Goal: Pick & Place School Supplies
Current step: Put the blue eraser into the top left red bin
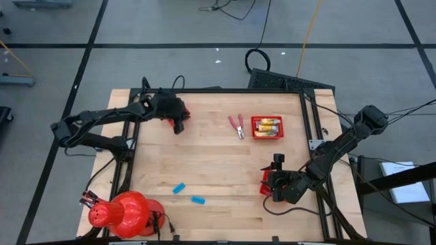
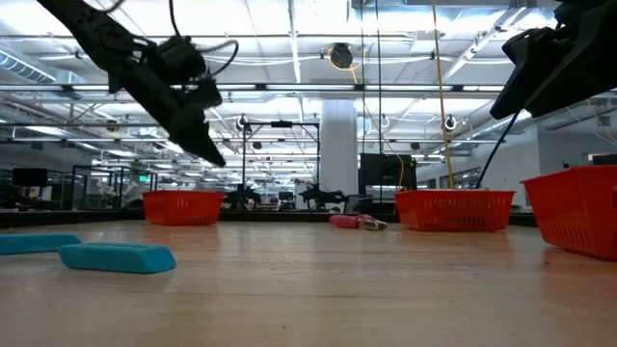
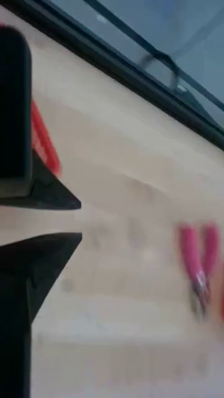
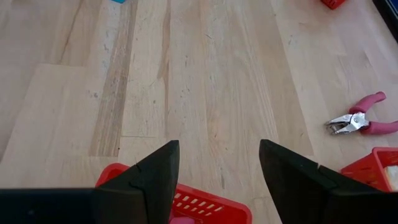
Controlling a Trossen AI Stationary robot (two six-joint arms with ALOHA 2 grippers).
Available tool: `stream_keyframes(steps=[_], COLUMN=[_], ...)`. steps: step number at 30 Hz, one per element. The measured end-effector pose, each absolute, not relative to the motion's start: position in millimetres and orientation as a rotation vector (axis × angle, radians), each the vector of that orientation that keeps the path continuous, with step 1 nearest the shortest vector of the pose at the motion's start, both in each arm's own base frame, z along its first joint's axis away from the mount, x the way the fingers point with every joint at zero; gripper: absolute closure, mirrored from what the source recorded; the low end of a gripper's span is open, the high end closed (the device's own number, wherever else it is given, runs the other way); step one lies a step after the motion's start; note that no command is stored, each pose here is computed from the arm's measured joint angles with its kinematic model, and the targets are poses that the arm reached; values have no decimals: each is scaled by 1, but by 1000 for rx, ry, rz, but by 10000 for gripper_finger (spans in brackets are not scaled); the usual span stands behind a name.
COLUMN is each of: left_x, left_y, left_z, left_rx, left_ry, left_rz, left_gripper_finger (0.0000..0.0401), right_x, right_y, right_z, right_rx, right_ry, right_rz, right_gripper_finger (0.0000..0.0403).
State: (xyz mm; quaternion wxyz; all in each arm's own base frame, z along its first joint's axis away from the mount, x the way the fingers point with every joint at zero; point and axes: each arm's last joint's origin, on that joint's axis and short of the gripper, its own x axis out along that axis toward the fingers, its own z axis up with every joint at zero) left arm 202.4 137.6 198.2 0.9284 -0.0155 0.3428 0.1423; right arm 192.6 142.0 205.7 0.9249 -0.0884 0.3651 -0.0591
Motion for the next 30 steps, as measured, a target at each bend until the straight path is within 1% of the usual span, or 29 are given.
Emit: stream_keyframes(steps=[6, 10, 12, 16, 21, 26, 30], left_x=[196, 188, 184, 174, 166, 161, 158], left_y=[102, 72, 57, 29, -8, -38, -56], left_z=[222, 230, 225, 198, 171, 167, 167], left_rx=[-13, -50, -87, -219, -361, -438, -472], left_ry=[669, 615, 614, 691, 789, 826, 821], left_rz=[173, 68, 31, -3, -106, -131, -111], left_gripper_finger=[274, 249, 241, 229, 208, 184, 170], right_x=[193, 193, 193, 193, 192, 192, 192], right_y=[142, 142, 142, 143, 143, 143, 143], right_z=[206, 206, 206, 205, 205, 205, 205], right_rx=[-170, -162, -162, -152, -151, -145, -148], right_ry=[748, 748, 748, 760, 765, 776, 777], right_rz=[-126, -128, -127, -106, -102, -86, -86], right_gripper_finger=[190, 190, 190, 190, 190, 190, 190])
